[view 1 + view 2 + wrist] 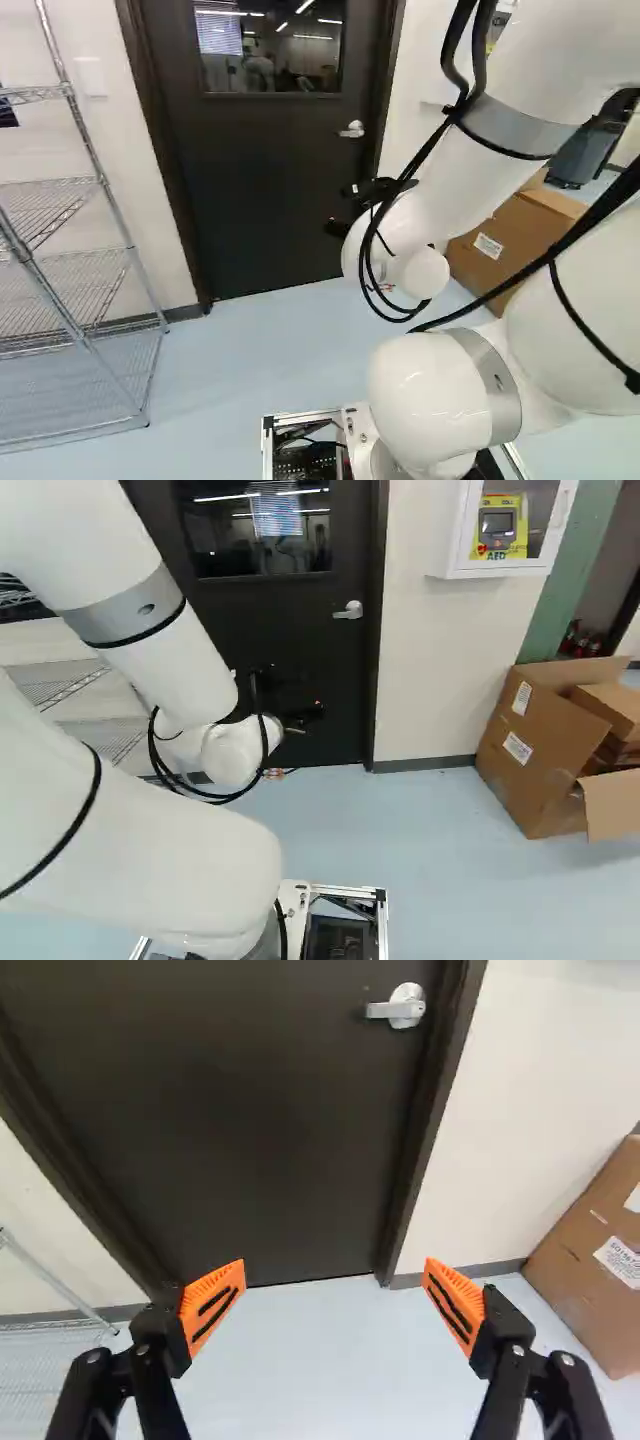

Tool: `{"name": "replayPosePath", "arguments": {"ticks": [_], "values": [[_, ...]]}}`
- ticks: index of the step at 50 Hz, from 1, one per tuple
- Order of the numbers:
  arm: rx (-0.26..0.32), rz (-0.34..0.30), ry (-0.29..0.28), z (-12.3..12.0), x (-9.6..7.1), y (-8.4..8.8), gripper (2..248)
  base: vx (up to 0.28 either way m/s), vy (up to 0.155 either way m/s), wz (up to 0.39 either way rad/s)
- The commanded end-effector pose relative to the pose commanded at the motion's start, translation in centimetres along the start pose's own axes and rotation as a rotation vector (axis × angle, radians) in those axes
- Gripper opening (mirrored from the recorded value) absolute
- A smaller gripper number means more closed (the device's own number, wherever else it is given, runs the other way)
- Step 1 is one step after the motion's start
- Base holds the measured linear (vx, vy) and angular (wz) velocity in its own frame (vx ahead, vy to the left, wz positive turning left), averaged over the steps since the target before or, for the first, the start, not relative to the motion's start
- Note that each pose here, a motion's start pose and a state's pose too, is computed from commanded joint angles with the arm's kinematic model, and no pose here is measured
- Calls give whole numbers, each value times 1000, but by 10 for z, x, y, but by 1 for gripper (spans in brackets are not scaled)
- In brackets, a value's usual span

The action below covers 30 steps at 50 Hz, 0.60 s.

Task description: Open the door and move inside

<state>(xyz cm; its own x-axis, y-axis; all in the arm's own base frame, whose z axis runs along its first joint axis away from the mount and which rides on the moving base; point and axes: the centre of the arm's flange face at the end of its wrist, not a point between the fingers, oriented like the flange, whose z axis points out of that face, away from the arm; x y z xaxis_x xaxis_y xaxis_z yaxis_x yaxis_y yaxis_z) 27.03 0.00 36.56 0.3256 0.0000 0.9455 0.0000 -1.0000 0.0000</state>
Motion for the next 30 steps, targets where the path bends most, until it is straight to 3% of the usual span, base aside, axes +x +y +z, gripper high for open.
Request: {"name": "replayPosePath", "arguments": {"ticks": [8,30], "values": [[0,0,0,0,0,0,247,111,-42,-233],[0,0,0,0,0,0,247,105,-2,-11]]}}
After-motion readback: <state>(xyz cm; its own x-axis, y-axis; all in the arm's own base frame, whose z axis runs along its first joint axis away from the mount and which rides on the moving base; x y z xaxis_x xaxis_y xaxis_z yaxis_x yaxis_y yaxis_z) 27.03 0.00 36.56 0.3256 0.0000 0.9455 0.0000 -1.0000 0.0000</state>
